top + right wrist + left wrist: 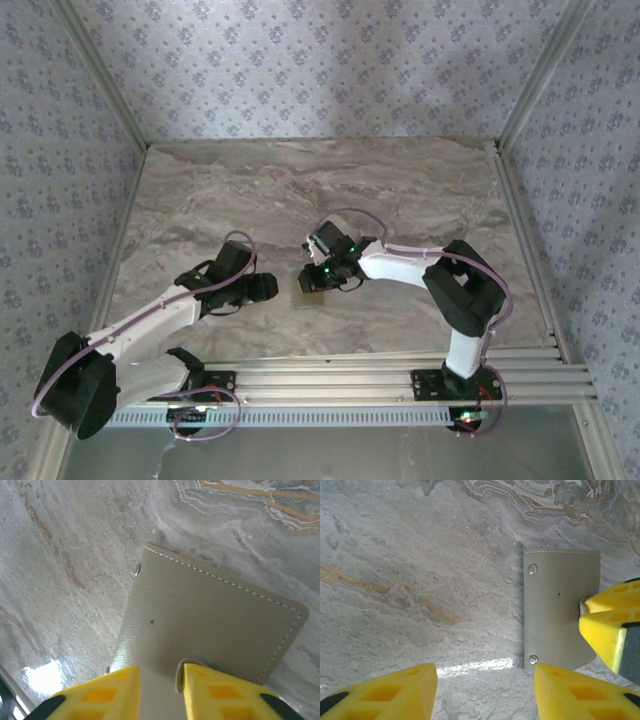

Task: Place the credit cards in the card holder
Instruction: Move the card holder to the center of the table, then reset both arms

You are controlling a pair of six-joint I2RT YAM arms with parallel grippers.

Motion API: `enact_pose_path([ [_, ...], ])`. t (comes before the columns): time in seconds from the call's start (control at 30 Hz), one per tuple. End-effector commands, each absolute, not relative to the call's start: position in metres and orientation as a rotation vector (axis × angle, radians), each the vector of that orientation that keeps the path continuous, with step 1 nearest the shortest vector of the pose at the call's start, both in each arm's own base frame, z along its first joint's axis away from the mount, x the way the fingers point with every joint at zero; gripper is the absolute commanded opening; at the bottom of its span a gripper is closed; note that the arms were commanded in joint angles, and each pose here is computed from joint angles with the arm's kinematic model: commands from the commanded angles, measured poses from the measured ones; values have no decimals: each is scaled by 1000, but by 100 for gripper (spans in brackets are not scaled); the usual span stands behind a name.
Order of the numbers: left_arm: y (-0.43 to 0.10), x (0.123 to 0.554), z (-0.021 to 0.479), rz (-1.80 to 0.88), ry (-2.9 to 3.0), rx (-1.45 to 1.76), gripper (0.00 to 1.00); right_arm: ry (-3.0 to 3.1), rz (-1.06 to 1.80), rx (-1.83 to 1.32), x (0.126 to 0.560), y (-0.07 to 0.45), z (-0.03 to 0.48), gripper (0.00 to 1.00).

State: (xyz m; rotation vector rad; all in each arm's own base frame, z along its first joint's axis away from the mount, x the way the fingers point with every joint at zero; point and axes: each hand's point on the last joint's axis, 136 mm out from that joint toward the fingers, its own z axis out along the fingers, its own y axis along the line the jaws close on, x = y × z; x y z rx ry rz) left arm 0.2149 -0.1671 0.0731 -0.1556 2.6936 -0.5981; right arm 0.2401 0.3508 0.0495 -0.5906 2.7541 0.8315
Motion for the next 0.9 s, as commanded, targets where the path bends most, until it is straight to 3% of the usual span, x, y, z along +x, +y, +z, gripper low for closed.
enact_pose_path([
  [0.0,-165,219,90,-602,2676,-136,56,2709,819,-616,239,351,64,44],
  [0.17,-158,230,111,-584,2626,-157,64,2614,804,-620,248,347,101,62],
  [0.33,-148,243,132,-566,2564,-193,79,2534,744,-606,258,329,132,90],
  [0.37,-145,247,137,-556,2550,-202,82,2518,727,-584,263,322,139,100],
  [0.53,-137,269,166,-500,2445,-215,88,2415,581,-452,288,279,172,100],
  [0.63,-115,286,181,-337,2362,-265,92,2357,495,-334,302,243,191,100],
  [0.7,-100,296,191,-223,2299,-271,93,2314,424,-234,314,212,204,100],
  [0.73,-96,301,195,-196,2274,-257,99,2297,376,-180,319,196,208,100],
  [0.87,-72,318,208,-67,2179,-310,100,2202,167,49,337,122,226,100],
])
